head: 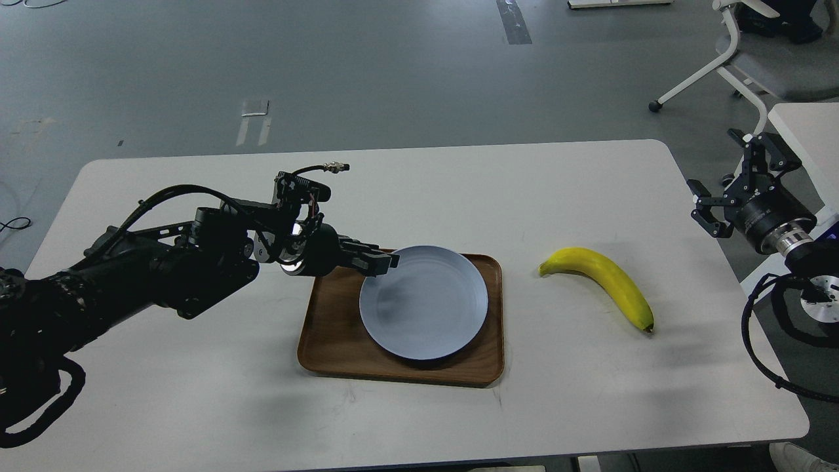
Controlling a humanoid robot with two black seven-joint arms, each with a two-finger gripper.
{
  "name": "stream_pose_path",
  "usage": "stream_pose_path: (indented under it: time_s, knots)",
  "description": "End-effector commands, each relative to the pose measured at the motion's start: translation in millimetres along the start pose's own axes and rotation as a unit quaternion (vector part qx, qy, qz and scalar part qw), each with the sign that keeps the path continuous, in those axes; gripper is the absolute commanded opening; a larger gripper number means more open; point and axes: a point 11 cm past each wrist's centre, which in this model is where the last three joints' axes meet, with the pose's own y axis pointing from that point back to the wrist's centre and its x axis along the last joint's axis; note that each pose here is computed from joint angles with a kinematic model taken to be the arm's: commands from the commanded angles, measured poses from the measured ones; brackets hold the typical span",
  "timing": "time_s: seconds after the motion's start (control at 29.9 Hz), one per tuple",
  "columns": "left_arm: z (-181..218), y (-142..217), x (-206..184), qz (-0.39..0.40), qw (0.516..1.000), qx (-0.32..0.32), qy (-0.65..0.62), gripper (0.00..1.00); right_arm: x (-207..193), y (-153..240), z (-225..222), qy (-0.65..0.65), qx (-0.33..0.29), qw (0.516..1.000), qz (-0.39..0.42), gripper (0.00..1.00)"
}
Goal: Place banana on plate with both arms
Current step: 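Release the plate and raise the left gripper away, then reach the right gripper down and grasp the yellow banana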
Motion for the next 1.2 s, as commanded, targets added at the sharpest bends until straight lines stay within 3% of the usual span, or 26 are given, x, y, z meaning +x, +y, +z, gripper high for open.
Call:
stream_pose_path:
  time_s: [0.0, 0.1, 0.27, 0.33, 0.47, 0.53, 0.67, 0.94, 1.04, 1.07, 1.17]
  knots:
    - [-5, 16, 21, 0.046, 0.997, -0.011, 0.055, 0.98, 2, 1, -2, 0.002, 0.0, 1.0, 0.002, 1.0]
    - [-4, 43, 61, 0.156, 0.964, -0.073, 0.201, 0.98, 3, 1, -3, 0.003, 0.001, 1.0, 0.002, 1.0]
    - [-25, 92, 99, 0.296, 0.85, -0.162, 0.405, 0.98, 5, 3, -5, 0.009, -0.001, 1.0, 0.002, 1.0]
    - [-46, 128, 111, 0.356, 0.792, -0.184, 0.46, 0.98, 3, 2, -8, 0.02, -0.004, 1.0, -0.005, 1.0]
    - [-70, 174, 118, 0.41, 0.733, -0.213, 0.499, 0.98, -2, 1, -12, 0.044, -0.013, 0.999, -0.023, 1.0]
    - [-92, 204, 99, 0.434, 0.676, -0.25, 0.541, 0.98, -9, 3, -28, 0.084, -0.022, 0.995, -0.055, 1.0]
    - [-106, 225, 90, 0.474, 0.63, -0.269, 0.554, 0.98, -39, -4, -56, 0.172, -0.034, 0.976, -0.131, 1.0]
    - [-112, 231, 85, 0.486, 0.611, -0.274, 0.562, 0.98, -104, -23, -111, 0.461, -0.058, 0.844, -0.268, 1.0]
    - [-112, 231, 84, 0.487, 0.61, -0.274, 0.562, 0.98, -124, -27, -106, 0.589, -0.106, 0.734, -0.321, 1.0]
    - [-112, 231, 84, 0.487, 0.61, -0.274, 0.562, 0.98, -124, -27, -106, 0.589, -0.106, 0.734, -0.321, 1.0]
    - [-114, 235, 83, 0.489, 0.611, -0.272, 0.56, 0.98, -134, -22, -74, 0.661, -0.163, 0.629, -0.376, 1.0]
